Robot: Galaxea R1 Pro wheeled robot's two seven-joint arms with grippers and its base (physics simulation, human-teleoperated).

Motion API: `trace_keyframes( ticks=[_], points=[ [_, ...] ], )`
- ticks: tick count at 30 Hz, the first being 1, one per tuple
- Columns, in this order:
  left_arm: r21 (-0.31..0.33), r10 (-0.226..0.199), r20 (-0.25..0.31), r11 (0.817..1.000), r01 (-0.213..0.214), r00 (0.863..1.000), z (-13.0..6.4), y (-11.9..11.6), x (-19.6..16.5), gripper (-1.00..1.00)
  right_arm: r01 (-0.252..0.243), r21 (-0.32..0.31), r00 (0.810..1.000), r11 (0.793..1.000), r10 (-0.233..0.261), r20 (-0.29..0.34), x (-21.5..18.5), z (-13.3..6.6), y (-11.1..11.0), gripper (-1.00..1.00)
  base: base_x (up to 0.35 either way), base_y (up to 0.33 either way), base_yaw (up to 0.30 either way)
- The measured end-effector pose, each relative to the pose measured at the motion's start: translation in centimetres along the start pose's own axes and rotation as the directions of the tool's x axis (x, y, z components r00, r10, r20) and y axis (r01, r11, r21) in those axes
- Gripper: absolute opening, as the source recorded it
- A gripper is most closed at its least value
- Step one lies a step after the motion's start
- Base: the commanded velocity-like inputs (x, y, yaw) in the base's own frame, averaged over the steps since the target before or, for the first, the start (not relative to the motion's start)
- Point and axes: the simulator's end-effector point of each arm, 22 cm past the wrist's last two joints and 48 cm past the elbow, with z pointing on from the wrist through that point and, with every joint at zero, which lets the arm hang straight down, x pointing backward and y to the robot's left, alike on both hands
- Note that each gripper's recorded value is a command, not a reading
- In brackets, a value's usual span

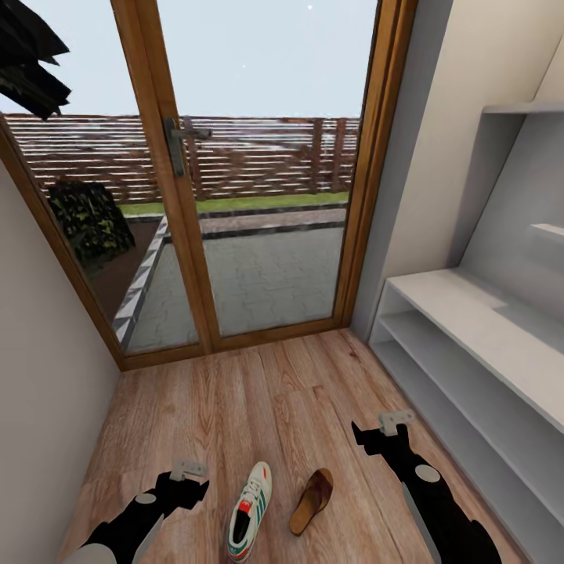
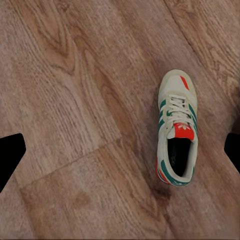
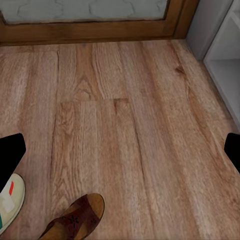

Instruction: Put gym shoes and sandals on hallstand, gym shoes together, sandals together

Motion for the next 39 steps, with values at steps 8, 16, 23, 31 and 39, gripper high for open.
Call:
trace_keyframes(
  ticks=[8,16,23,31,39],
  points=[
    [-0.006,0.001,-0.003,1.000,-0.001,1.000,1.2,0.0,1.2,1.00,0.001,0.000,1.000,1.000,-0.001,0.000,1.4,0.7,0.1,1.00,0.000,0.000,0.000],
    [-0.011,-0.008,-0.005,1.000,0.008,1.000,2.3,0.1,2.5,1.00,0.001,0.000,1.000,1.000,-0.001,0.000,2.9,1.3,0.2,1.00,0.000,0.000,-0.013],
    [-0.008,-0.010,-0.013,1.000,0.010,1.000,3.5,-0.2,3.9,1.00,-0.001,0.000,1.000,1.000,0.001,-0.007,4.6,2.0,0.3,1.00,0.000,0.000,-0.088],
    [-0.006,-0.009,-0.023,1.000,0.009,1.000,4.9,-0.4,5.6,1.00,-0.003,-0.001,1.000,1.000,0.003,-0.017,6.7,2.9,0.5,1.00,0.000,0.000,-0.108],
    [-0.008,-0.005,-0.026,1.000,0.005,1.000,6.1,-0.4,6.9,1.00,-0.003,-0.006,1.000,1.000,0.002,-0.018,8.3,3.6,0.9,1.00,0.000,0.000,-0.026]
  ],
)
